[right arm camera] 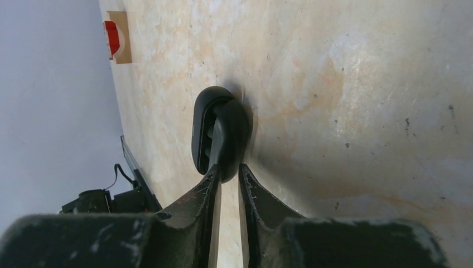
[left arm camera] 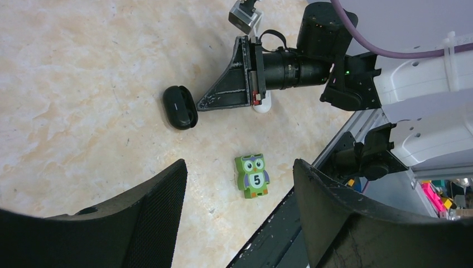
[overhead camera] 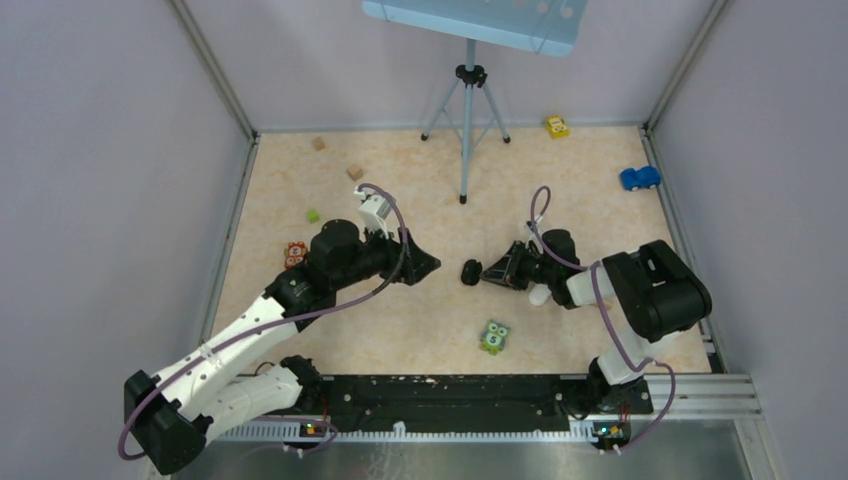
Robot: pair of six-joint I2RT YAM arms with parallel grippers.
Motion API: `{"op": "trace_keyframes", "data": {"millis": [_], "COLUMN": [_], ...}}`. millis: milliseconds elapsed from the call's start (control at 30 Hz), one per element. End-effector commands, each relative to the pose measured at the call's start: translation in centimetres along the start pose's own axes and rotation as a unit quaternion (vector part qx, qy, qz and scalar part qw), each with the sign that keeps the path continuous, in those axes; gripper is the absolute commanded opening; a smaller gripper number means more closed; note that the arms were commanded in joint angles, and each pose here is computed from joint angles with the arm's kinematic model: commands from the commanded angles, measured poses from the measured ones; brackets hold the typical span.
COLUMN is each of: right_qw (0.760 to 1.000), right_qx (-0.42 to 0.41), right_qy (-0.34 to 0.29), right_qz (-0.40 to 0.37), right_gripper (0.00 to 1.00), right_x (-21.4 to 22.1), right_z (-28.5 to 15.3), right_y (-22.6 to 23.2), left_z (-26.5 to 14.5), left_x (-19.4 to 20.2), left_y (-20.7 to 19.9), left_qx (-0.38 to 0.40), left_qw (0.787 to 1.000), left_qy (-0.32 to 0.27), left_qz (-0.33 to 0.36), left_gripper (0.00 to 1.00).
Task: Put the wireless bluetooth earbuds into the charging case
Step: Pick up the charging case with earbuds from the center of the board.
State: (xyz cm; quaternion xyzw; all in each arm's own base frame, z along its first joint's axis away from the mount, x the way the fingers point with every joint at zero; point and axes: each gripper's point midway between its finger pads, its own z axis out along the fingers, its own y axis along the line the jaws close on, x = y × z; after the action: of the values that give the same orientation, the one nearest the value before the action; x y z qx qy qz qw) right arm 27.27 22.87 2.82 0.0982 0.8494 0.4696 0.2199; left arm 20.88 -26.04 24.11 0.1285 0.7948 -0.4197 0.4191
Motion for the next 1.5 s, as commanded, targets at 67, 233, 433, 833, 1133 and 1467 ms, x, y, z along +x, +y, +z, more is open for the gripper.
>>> {"op": "trace_keyframes", "data": {"millis": [67,233,433,833,1133,1467], "right_qw": [0.998,0.998,0.999,1.0,0.999,0.998], "right_qx": [-0.042,-0.048,-0.046,-0.022,-0.048,-0.061], "right_qy": [-0.023,-0.027,-0.016,-0.016,-0.01,-0.008], "right_qz": [-0.03,-0.027,-0.011,-0.003,-0.004,-0.014], "right_gripper": [0.43,0.5,0.39,0.29,0.24,0.19], "right_x": [-0.6,-0.9,-0.4,-0.1,-0.2,0.8], "right_z": [-0.7,-0.3,0.9,1.9,1.9,0.8], "right_y": [2.4,2.8,2.0,0.0,1.1,1.4], "left_z": [0.2,0.3,0.3,0.3,0.8,4.1], "left_x": [-0.7,-0.6,-0.6,0.1,0.7,5.0], "left_y": [-0.6,-0.5,-0.6,-0.4,-0.1,2.1], "left_qx": [0.018,0.017,0.019,0.021,0.021,0.019], "left_qw": [1.0,1.0,1.0,1.0,1.0,0.997], "left_qy": [-0.015,-0.015,-0.016,-0.009,0.003,0.064], "left_qz": [-0.001,-0.002,-0.003,-0.01,-0.012,-0.043], "left_gripper": [0.74,0.74,0.74,0.74,0.74,0.74]}}
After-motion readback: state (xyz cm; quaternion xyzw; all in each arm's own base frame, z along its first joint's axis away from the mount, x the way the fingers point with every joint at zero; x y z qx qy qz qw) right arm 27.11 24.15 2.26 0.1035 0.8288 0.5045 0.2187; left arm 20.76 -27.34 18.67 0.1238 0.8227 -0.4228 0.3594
